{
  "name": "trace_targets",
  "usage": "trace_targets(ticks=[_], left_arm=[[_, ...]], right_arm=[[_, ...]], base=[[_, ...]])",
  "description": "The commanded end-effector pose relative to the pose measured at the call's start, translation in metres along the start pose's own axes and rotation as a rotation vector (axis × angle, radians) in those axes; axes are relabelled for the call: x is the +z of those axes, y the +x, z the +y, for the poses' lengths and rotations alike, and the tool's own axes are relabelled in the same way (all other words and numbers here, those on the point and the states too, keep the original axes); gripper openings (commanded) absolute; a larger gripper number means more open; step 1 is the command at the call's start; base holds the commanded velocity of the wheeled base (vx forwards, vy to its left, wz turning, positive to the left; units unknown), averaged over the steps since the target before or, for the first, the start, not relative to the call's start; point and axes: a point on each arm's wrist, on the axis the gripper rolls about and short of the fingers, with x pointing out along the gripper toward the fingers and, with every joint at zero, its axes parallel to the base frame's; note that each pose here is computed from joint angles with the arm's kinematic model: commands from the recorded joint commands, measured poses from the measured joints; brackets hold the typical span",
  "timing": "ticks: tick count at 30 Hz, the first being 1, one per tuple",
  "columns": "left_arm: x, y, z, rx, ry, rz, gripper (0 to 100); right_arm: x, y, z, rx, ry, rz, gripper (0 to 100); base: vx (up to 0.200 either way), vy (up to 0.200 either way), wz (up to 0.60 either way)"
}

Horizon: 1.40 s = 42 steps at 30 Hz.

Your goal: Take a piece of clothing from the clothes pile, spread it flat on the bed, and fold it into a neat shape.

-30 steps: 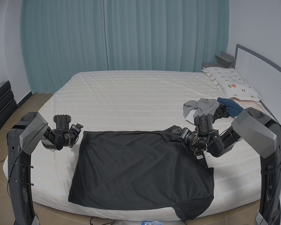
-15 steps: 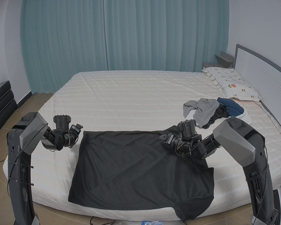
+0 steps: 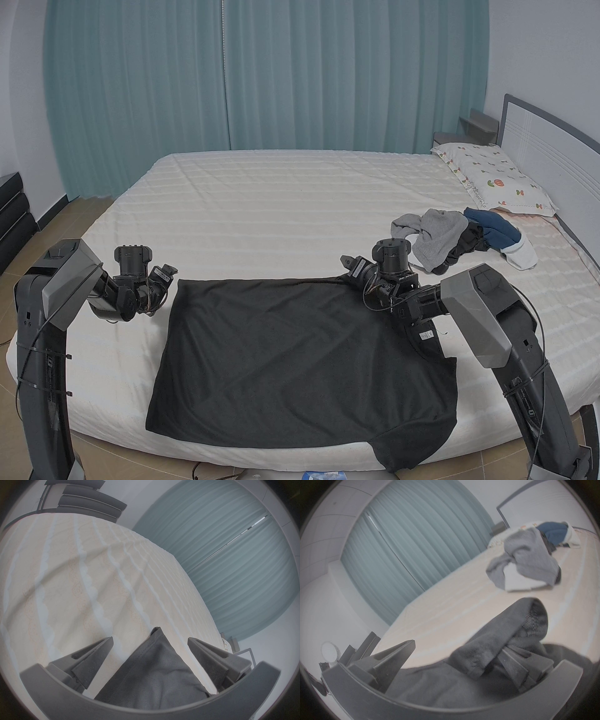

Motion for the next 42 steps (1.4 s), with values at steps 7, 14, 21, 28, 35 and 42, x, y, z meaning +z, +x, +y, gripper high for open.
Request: trace_targets(ticks=[7, 14, 21, 28, 35, 42], left_arm=[[-0.001, 0.001, 0.001, 0.003, 0.0, 0.0, 100], [-0.001, 0.001, 0.001, 0.003, 0.003, 0.0, 100], [-0.002, 0.002, 0.002, 0.006, 0.003, 0.003, 100], [-0.002, 0.002, 0.001, 0.006, 0.005, 0.003, 100], [-0.002, 0.002, 0.001, 0.006, 0.005, 0.003, 100], [-0.002, 0.002, 0.002, 0.008, 0.005, 0.003, 100]], right_arm=[[0.019, 0.022, -0.068, -0.037, -0.089, -0.17, 100], [0.04, 0.02, -0.081, -0.063, -0.093, -0.219, 100], [0.066, 0.003, -0.061, -0.076, -0.096, -0.234, 100], [0.038, -0.041, -0.078, -0.094, -0.226, 0.02, 100], [0.019, -0.048, -0.093, -0.096, -0.281, 0.091, 100], [0.019, -0.044, -0.093, -0.093, -0.281, 0.079, 100]], base=[[0.0, 0.0, 0.0], [0.0, 0.0, 0.0], [0.0, 0.0, 0.0], [0.0, 0.0, 0.0], [0.0, 0.0, 0.0], [0.0, 0.0, 0.0]])
